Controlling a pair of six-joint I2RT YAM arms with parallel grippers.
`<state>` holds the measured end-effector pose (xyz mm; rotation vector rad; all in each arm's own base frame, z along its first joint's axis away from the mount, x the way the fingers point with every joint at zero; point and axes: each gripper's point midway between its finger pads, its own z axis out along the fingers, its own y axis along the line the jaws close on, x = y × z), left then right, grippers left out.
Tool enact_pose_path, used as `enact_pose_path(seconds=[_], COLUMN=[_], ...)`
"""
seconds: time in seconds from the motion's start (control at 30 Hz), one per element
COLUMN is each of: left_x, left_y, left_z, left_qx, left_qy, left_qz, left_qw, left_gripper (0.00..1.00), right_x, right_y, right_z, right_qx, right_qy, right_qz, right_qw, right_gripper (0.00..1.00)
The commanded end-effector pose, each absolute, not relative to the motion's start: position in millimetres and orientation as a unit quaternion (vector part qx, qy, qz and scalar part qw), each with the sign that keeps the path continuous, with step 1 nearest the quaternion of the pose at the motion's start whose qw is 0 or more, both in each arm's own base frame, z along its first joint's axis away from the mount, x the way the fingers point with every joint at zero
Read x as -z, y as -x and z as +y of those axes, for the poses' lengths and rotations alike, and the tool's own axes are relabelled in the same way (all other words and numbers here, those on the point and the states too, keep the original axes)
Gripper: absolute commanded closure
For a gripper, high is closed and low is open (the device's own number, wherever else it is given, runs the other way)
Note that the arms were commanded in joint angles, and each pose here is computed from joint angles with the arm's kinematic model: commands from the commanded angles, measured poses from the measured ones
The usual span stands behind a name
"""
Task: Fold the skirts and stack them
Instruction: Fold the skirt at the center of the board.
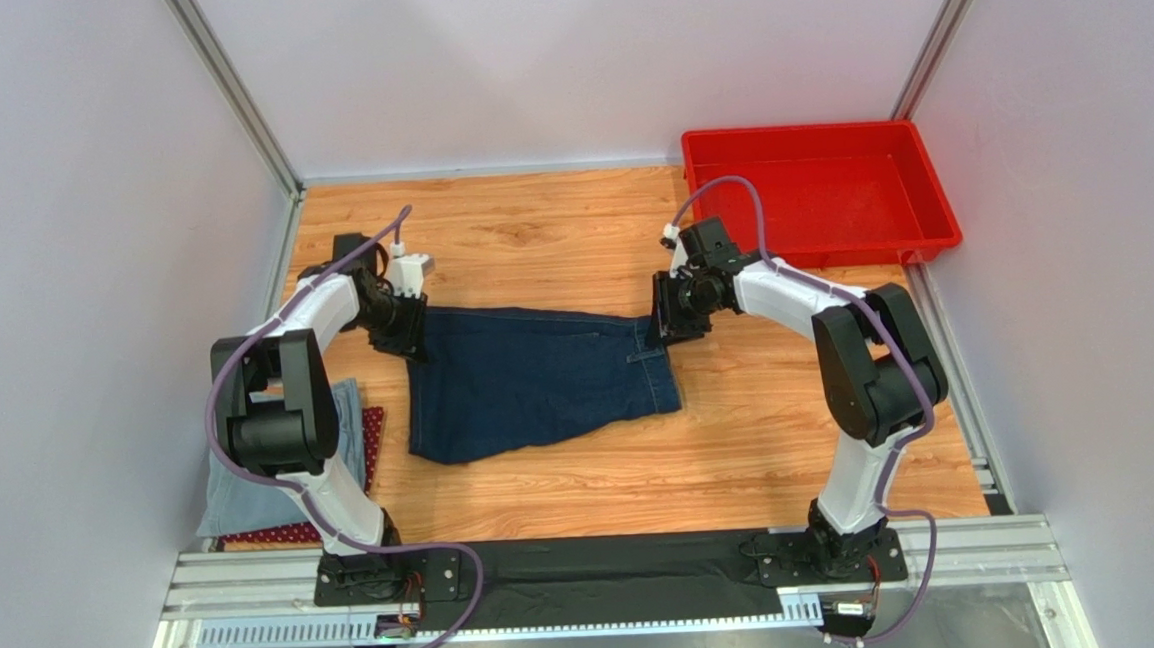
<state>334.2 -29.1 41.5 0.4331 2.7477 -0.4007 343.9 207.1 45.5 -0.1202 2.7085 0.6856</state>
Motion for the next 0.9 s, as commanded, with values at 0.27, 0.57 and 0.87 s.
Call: enact_pose_path(seconds=[0.27,0.57,0.87], left_x=[-78,-59,-39], left_y=[-365,-365,-344], left_z=[-31,14,-11], left_qx=[0.137,0.054,0.139], left_qy=[-0.170,-0.112,-0.115], left_qz=[0.944,0.967,0.966], left_qw=[0.248,0.222,0.186], left_gripper=[1.00,0.52,0.54], right_x=[-82,-111,-127], right_y=[-361,-384,-413], right_z=[212,182,261], right_qx=[-0.281,-0.180,-0.229], right_qy=[0.022,0.048,0.111], right_qz=[0.933,0.942,0.922], right_qw=[0.224,0.280,0.291], right_gripper=[1.00,0.66,0.69])
